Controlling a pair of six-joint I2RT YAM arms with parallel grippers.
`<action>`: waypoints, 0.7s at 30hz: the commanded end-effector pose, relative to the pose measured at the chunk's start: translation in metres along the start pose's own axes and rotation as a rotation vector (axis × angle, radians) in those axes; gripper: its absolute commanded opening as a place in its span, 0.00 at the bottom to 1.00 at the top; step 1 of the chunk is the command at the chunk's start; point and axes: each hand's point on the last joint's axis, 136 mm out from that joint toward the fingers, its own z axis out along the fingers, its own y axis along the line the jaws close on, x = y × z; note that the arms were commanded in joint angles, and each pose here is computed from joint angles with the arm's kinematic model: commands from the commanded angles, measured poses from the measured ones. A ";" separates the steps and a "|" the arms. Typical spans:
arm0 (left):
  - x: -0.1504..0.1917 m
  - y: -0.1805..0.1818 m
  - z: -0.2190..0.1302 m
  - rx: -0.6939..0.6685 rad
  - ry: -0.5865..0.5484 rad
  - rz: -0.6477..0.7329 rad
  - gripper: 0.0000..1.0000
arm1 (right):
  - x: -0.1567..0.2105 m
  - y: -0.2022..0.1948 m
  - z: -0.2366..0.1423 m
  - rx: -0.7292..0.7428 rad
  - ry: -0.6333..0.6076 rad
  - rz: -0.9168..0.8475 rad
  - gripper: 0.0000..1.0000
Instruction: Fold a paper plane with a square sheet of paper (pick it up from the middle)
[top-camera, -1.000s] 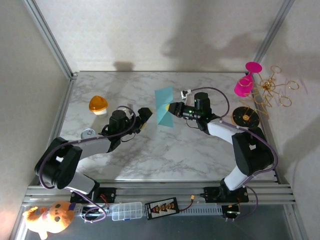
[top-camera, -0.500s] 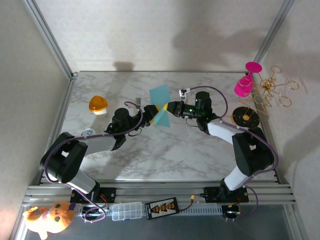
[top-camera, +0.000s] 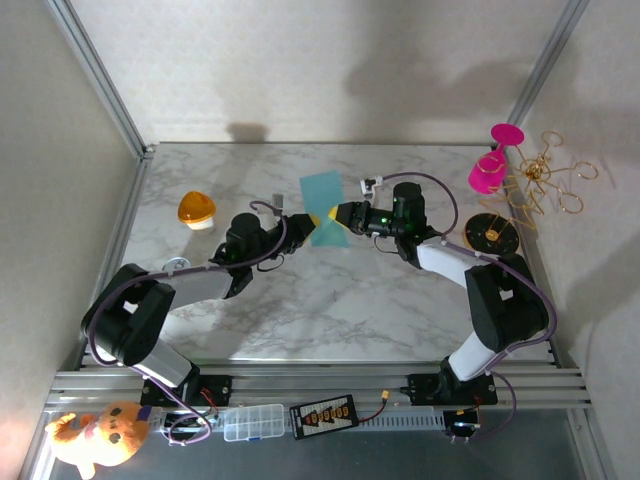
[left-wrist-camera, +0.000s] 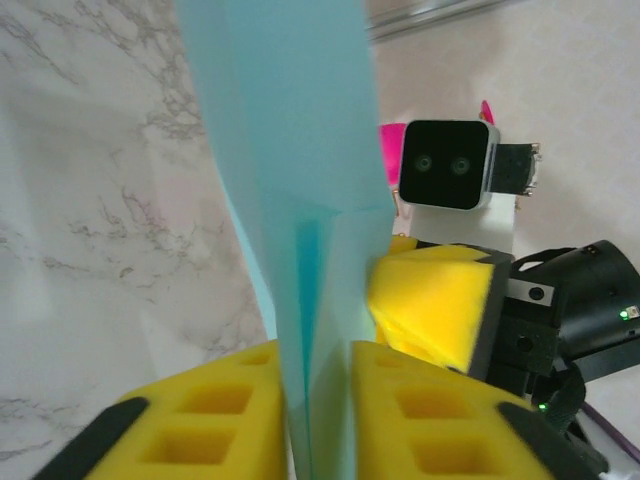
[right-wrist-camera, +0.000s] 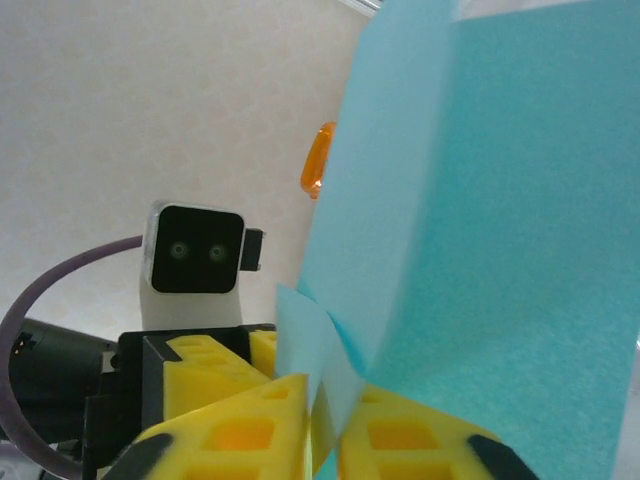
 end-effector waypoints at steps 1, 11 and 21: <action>-0.005 0.000 0.003 -0.033 -0.007 0.042 0.15 | -0.007 0.000 -0.008 0.036 -0.024 -0.025 0.27; -0.029 0.064 -0.020 -0.561 -0.036 0.274 0.06 | -0.041 -0.060 -0.069 0.495 -0.245 -0.072 0.58; -0.073 0.086 -0.071 -1.367 -0.110 0.763 0.08 | -0.046 -0.077 -0.100 0.658 -0.359 -0.090 0.84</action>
